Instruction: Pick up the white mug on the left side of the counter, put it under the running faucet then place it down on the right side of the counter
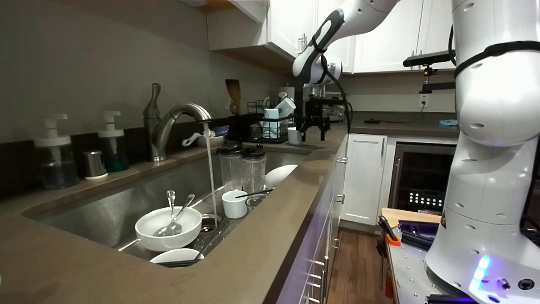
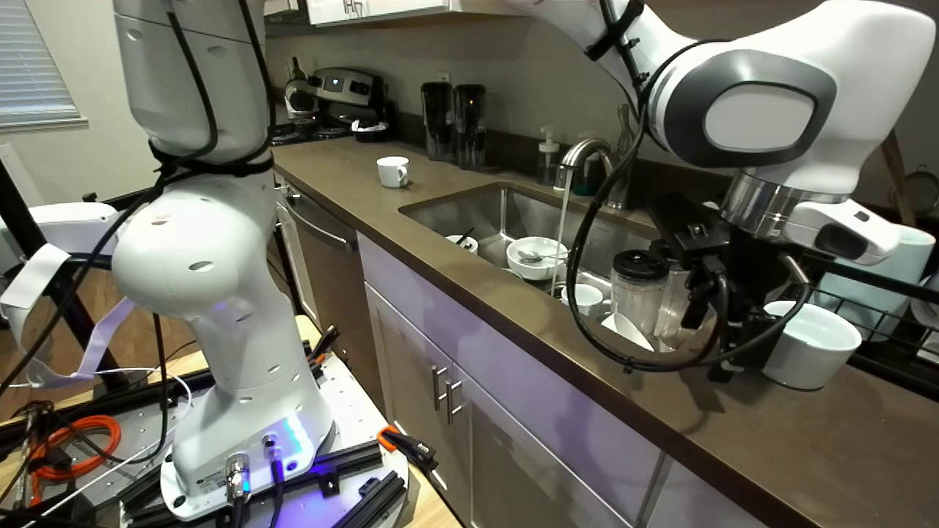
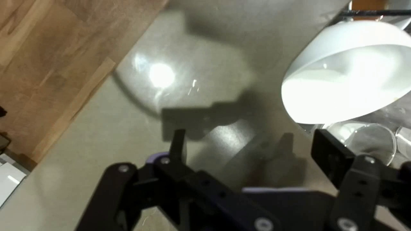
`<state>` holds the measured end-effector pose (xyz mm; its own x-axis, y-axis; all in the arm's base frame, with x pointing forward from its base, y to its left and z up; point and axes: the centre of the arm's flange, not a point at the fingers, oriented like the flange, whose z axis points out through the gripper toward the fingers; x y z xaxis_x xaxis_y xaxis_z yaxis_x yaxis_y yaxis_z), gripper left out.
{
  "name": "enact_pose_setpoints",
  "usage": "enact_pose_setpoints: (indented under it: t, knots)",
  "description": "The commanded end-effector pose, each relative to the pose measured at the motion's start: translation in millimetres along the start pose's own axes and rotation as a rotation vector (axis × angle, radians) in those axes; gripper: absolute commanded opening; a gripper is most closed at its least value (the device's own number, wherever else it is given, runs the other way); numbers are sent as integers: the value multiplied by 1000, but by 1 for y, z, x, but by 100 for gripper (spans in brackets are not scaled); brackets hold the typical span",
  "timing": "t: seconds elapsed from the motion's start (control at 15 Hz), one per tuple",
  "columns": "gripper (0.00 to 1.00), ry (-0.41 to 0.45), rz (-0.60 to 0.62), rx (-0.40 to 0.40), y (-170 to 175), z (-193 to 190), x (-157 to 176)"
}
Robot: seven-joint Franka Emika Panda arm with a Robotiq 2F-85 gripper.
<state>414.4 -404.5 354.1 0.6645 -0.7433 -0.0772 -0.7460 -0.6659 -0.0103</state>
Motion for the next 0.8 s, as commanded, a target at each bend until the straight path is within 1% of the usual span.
enact_pose_setpoints:
  t: [0.0,0.27,0.53,0.73]
  knots:
    - [100,33,-23,-2,9,-17,-48]
    - [100,74,-84,53,13,-34,-83]
    - [100,100,-209,97,0,-48,-121]
    - [100,118,-304,103,-18,-55,-151]
